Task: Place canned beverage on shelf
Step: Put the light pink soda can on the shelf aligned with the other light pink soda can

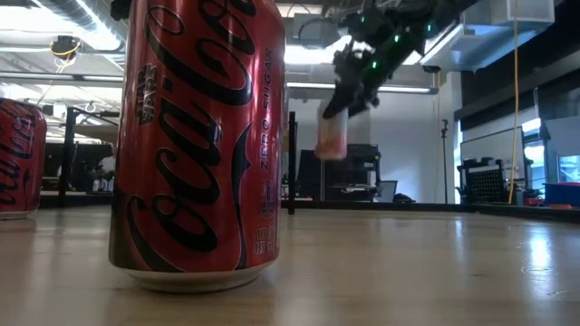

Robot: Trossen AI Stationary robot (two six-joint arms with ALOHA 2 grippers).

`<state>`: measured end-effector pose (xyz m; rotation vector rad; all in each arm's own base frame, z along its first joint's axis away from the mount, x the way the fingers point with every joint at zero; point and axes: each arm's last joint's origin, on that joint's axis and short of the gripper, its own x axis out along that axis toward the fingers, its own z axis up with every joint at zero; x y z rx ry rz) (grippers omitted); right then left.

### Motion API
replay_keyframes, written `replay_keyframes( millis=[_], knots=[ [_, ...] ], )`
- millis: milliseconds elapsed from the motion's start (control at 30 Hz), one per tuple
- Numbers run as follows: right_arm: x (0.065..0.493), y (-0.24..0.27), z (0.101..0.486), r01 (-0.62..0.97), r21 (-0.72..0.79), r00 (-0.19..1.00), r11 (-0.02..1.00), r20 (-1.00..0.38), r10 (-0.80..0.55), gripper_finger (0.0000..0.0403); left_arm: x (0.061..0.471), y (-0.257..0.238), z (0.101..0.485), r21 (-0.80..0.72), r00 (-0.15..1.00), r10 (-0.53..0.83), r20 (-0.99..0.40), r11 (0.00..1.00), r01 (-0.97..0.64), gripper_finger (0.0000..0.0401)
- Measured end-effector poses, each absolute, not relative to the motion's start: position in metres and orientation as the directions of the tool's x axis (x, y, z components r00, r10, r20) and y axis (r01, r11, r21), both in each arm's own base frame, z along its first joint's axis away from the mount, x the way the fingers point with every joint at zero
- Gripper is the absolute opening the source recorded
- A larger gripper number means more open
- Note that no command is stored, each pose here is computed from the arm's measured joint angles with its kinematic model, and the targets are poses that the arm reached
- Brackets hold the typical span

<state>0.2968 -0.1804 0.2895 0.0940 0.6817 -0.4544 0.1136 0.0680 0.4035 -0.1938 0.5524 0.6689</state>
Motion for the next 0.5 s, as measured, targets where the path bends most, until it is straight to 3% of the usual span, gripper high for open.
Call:
replay_keyframes(
  millis=[267,500],
  knots=[
    [0.305,-0.157,0.344,0.356,-0.084,0.711,0.931,-0.621,-0.328,0.0266,0.113,0.068,0.404,0.027,0.643,0.541,-0.542,0.776,-0.63,0.0211],
    [0.314,-0.121,0.376,0.264,-0.069,0.743,0.962,-0.621,-0.249,0.0267,0.115,0.066,0.403,-0.01,0.702,0.455,-0.548,0.836,-0.549,0.0211]
  ],
)
